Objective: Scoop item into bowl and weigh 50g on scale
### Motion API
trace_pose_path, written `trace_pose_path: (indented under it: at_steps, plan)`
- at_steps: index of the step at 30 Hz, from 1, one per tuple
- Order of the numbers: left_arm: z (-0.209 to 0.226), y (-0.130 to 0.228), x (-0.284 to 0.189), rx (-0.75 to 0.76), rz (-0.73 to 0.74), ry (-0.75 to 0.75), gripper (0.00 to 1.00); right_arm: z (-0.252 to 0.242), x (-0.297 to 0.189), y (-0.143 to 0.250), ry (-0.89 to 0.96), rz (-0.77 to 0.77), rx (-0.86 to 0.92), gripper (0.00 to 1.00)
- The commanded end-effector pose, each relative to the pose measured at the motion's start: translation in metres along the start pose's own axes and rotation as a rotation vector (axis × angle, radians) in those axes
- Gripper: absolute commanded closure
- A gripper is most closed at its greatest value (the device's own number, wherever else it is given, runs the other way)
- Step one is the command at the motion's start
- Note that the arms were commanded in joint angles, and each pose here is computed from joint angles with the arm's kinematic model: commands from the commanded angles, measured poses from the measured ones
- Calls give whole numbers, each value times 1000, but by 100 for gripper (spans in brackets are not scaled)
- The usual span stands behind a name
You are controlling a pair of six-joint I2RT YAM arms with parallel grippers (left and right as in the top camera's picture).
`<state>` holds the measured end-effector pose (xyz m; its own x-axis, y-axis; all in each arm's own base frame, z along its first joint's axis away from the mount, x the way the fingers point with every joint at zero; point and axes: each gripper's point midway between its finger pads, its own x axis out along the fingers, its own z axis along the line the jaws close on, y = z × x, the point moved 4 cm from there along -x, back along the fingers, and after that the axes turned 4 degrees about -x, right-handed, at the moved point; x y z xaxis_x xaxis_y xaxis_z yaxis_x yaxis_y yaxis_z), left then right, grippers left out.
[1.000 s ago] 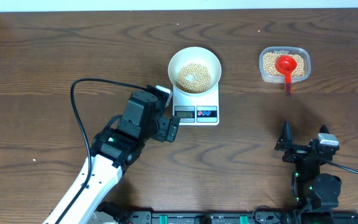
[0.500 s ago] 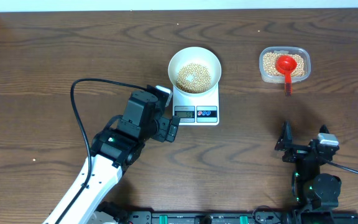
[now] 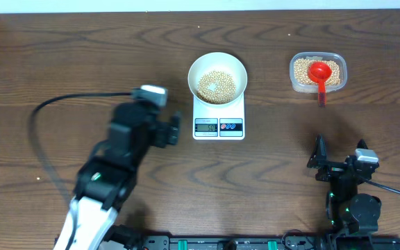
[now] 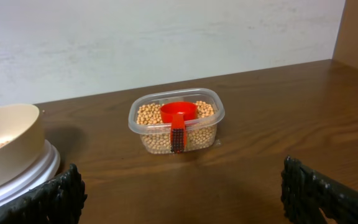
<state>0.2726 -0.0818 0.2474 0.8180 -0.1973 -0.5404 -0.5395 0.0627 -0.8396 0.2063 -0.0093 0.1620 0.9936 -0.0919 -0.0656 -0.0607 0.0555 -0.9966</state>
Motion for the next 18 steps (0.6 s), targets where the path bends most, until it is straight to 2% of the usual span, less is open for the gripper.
trace_pose_path:
  at_steps: [1, 9, 18]
  plan:
    - [28, -1, -23, -58, -82, -44, 5, -2, 0, 0, 15, -5, -5, 1]
    - [61, 15, -67, -124, -260, -164, 5, -2, 0, 0, 14, -5, -5, 1]
    - [75, 56, -68, -134, -434, -237, 5, -2, 0, 0, 14, -5, -5, 1]
